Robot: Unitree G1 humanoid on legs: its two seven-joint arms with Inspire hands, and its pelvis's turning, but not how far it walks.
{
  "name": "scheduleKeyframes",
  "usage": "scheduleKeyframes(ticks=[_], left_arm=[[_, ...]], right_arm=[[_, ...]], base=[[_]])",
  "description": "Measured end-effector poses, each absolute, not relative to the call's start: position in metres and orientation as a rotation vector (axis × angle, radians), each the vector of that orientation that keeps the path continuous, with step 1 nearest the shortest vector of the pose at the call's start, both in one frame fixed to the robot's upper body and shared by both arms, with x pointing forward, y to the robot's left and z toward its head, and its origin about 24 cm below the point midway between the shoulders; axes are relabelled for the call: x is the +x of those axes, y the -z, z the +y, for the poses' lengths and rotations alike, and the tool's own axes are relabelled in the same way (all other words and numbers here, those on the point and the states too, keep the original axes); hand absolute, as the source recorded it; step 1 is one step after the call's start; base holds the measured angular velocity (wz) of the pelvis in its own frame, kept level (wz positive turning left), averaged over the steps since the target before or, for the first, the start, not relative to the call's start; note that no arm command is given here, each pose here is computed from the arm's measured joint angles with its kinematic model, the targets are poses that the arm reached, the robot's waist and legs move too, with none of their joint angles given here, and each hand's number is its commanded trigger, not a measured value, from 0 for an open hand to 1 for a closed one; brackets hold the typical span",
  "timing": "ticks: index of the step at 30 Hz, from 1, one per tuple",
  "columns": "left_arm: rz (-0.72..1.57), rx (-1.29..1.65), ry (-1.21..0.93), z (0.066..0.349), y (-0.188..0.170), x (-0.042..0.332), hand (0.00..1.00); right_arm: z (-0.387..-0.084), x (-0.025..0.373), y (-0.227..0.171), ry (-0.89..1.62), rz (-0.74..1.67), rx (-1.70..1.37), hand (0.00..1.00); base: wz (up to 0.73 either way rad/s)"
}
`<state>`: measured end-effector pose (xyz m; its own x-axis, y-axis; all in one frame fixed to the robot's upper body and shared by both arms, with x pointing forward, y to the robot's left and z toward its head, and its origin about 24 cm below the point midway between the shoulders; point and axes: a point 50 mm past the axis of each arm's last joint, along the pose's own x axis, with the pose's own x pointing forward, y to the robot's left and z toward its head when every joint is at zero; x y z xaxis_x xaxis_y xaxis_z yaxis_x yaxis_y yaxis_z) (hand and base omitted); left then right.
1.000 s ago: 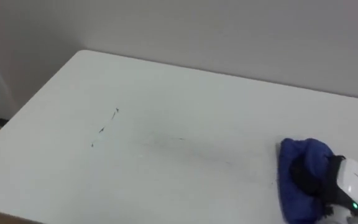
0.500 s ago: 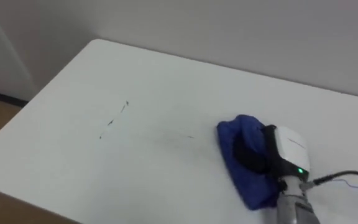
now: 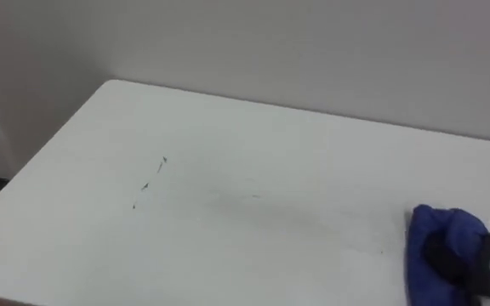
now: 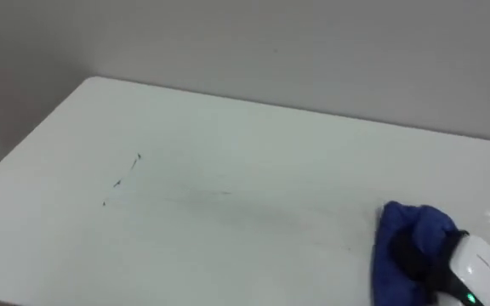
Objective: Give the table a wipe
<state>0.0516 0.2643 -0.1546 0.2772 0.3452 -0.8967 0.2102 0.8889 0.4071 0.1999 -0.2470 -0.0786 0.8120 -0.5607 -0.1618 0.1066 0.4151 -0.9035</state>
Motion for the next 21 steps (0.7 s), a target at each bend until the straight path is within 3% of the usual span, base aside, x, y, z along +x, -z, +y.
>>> scheduleKeyframes(ticks=[2, 4, 5, 7, 13, 16, 20, 21], left_arm=[[1.273, 0.510, -0.074, 0.264, 0.154, 0.075, 0.00], [1.227, 0.537, -0.037, 0.264, 0.150, 0.093, 0.00], [1.202, 0.550, -0.018, 0.263, 0.148, 0.101, 0.00], [1.187, 0.564, 0.005, 0.261, 0.147, 0.105, 0.00], [1.267, 0.543, -0.026, 0.268, 0.151, 0.072, 0.00], [1.306, 0.527, -0.112, 0.284, 0.149, 0.046, 0.00], [1.376, 0.527, -0.153, 0.291, 0.147, 0.010, 0.00], [1.376, 0.524, -0.158, 0.291, 0.147, 0.010, 0.00]], right_arm=[[-0.178, 0.259, 0.052, 0.186, 0.261, -1.089, 1.00], [-0.128, 0.288, 0.025, 0.025, 0.049, -1.129, 1.00], [-0.110, 0.301, 0.010, -0.034, -0.046, -1.136, 1.00], [-0.104, 0.308, 0.001, -0.056, -0.088, -1.130, 1.00], [-0.160, 0.276, 0.037, 0.010, 0.050, -1.103, 1.00], [-0.220, 0.235, 0.056, 0.195, 0.156, -1.111, 1.00], [-0.317, 0.158, 0.061, 0.472, 0.381, -1.216, 1.00], [-0.325, 0.150, 0.061, 0.497, 0.414, -1.217, 1.00]], base=[[-0.67], [0.00], [0.43], [0.84], [0.85], [1.19], [0.37], [0.00]])
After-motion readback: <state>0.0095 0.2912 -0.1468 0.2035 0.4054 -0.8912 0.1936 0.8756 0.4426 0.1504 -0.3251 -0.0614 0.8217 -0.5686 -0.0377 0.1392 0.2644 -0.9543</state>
